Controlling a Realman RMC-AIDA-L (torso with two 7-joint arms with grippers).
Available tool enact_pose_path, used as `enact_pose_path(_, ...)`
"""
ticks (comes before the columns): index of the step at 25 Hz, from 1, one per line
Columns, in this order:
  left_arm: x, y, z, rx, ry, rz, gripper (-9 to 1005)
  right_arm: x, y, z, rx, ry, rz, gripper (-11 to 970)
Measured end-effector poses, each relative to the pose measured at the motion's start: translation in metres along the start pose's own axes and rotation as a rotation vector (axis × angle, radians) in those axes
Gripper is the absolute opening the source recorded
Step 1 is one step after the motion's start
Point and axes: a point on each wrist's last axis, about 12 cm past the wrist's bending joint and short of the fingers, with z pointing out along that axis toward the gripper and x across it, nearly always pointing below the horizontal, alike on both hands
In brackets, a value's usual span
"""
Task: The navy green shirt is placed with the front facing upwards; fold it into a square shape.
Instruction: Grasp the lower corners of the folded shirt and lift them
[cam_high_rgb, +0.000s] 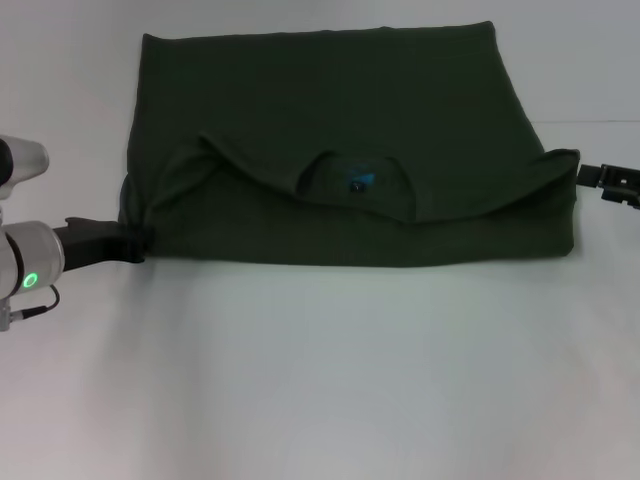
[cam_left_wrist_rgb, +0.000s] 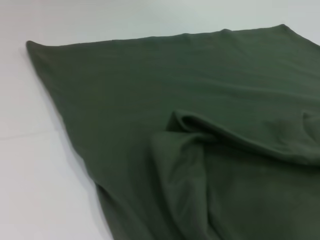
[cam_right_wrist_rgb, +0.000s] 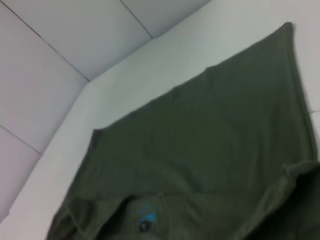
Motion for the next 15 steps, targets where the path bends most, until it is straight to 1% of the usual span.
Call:
enact_pose_path(6,-0.002,0.002,-0.001,-0.006,-0.004,-0.015,123,0.003,-0.003,0.005,0.053,0.073,-0.024,718)
enact_pose_path(10,-0.003,0.003,-0.004,-0.009,-0.01,-0.029,54,0.009,-0.001,0.014,0.084,0.115,-0.047,718)
enact_pose_path(15,-0.002,0.002,-0.004,0.001,-0.006,-0.03,57,0.016,-0.003,0.025,0.139,0.143,-0.063,711)
